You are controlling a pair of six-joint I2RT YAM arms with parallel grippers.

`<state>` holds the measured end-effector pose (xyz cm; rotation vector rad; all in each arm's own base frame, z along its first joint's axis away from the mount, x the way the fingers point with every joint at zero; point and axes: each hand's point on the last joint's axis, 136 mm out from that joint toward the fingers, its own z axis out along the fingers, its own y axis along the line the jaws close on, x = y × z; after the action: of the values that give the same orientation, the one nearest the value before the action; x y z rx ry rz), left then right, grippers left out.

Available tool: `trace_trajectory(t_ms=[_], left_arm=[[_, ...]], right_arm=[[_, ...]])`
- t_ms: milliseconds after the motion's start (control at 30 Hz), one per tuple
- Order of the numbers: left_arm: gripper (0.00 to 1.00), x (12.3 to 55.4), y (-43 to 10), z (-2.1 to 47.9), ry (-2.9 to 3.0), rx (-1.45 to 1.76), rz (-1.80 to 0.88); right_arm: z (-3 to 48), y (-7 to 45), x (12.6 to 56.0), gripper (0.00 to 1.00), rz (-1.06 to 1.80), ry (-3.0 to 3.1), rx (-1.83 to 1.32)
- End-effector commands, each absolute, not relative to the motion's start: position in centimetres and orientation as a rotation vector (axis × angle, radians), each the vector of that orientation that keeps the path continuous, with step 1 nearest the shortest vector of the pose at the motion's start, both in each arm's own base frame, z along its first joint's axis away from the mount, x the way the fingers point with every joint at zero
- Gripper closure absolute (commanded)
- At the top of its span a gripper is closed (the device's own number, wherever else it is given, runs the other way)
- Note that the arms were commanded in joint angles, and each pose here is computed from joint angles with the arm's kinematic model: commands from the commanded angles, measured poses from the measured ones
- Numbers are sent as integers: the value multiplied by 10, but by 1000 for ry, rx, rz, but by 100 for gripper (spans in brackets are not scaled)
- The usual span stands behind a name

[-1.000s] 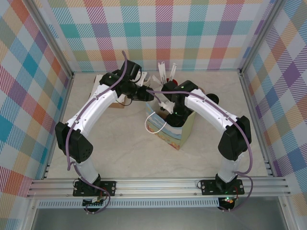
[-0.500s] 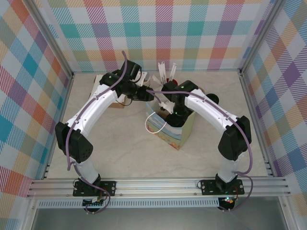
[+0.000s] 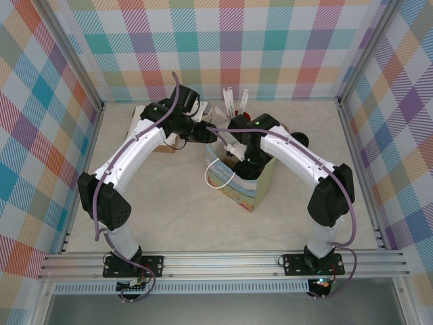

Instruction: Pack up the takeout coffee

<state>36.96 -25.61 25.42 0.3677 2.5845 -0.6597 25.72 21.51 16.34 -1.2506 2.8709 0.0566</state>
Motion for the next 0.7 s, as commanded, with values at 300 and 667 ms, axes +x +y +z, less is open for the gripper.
trace_trajectory(t_ms=[300, 667], left_arm=[[51, 374, -254, 256, 2587, 359, -662], [51, 374, -253, 255, 2591, 360, -658]], right_arm=[[160, 204, 253, 16, -1, 2911, -1300], [159, 207, 255, 16, 9, 2905, -1286]])
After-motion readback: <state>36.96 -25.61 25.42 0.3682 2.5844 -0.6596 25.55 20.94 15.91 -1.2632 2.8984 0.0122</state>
